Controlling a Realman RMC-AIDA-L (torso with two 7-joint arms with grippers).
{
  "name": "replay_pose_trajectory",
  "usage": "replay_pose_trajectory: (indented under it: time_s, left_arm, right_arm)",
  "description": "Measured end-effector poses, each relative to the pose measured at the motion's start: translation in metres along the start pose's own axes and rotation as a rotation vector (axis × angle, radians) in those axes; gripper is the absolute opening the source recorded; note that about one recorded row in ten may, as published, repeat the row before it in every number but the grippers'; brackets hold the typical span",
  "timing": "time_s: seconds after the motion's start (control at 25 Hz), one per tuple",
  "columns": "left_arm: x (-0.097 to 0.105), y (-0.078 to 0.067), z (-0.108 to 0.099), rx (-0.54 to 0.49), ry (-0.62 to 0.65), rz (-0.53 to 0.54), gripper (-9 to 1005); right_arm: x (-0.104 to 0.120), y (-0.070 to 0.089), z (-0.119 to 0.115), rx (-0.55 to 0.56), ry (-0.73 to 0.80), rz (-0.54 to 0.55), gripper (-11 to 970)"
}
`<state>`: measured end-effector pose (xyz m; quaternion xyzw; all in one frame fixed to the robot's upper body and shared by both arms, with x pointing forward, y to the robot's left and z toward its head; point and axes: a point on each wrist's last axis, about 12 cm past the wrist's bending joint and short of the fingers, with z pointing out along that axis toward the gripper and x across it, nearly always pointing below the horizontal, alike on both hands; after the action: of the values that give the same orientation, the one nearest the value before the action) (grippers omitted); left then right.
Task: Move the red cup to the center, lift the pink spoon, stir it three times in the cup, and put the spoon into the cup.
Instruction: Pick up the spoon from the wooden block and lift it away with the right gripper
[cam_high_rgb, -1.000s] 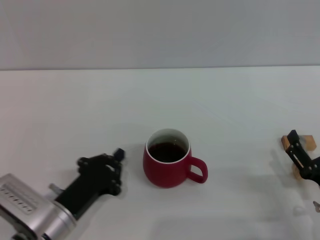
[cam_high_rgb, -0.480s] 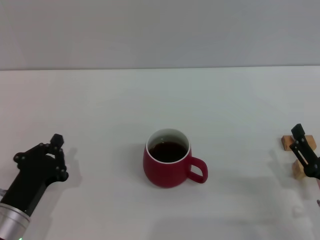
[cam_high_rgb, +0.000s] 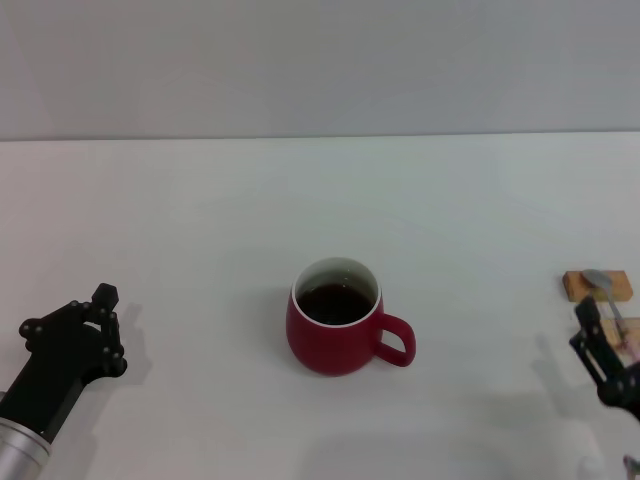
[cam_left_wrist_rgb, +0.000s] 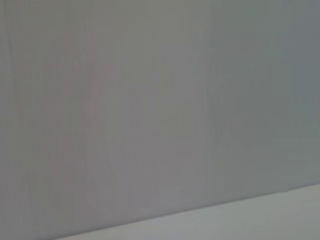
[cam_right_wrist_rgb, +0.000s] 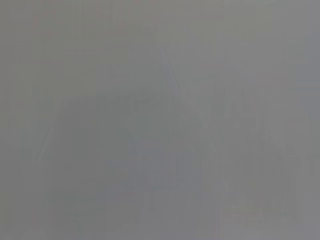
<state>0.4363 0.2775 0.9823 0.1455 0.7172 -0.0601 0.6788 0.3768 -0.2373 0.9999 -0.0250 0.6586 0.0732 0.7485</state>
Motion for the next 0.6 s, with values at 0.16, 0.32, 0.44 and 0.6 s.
replay_pose_trajectory:
  time_s: [0.16, 0.32, 0.44, 0.6]
  left_arm:
    - [0.002, 0.003, -0.003, -0.003, 0.014, 0.008, -2]
    - [0.004, 0.003, -0.005, 0.001, 0.021, 0.012, -2]
    - [0.005, 0.003, -0.008, 0.003, 0.028, 0.006, -2]
    - [0.005, 0.003, -0.008, 0.003, 0.028, 0.006, -2]
  right_arm:
    - [0.0, 0.007, -0.014, 0.0, 0.014, 0.025, 840]
    - [-0.001, 0.01, -0.022, 0.008, 0.022, 0.042, 840]
    - [-0.003, 0.014, -0.026, 0.012, 0.015, 0.059, 840]
    - [-0.003, 0.015, -0.029, 0.014, 0.018, 0.063, 840]
